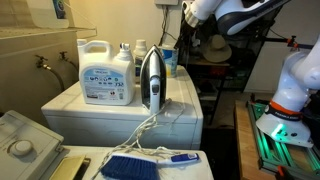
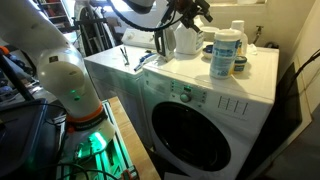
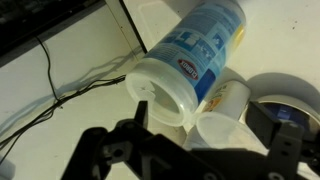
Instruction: Close the top of the white bottle
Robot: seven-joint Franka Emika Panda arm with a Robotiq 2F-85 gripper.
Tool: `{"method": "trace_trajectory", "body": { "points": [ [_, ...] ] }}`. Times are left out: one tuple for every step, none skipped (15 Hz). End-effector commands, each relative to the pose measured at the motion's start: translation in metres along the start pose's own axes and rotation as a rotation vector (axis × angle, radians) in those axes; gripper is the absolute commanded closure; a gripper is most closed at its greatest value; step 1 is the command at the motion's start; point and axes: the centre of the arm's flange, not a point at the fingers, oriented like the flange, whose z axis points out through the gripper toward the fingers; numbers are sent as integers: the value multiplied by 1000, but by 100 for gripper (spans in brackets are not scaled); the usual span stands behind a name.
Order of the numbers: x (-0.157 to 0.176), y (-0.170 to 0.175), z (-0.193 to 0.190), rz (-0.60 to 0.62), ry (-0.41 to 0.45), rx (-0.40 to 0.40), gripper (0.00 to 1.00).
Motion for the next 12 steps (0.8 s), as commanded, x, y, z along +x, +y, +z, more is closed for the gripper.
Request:
{"method": "trace_trajectory", "body": {
  "points": [
    [12,-21,10,-83,-15,30,0],
    [14,-26,11,-103,-15,31,0],
    [17,-31,14,-125,0,23,0],
    [21,-35,14,-139,15,18,0],
    [24,-37,14,-155,31,13,0],
    [29,-39,15,-170,57,4,0],
    [33,-41,14,-182,78,-1,0],
    [37,-42,14,-196,108,-11,0],
    [41,-43,15,-212,123,-18,0],
    [44,-42,15,-222,130,-30,0],
    [46,-42,16,-230,138,-44,0],
    [49,-40,16,-237,143,-55,0]
  ]
}}
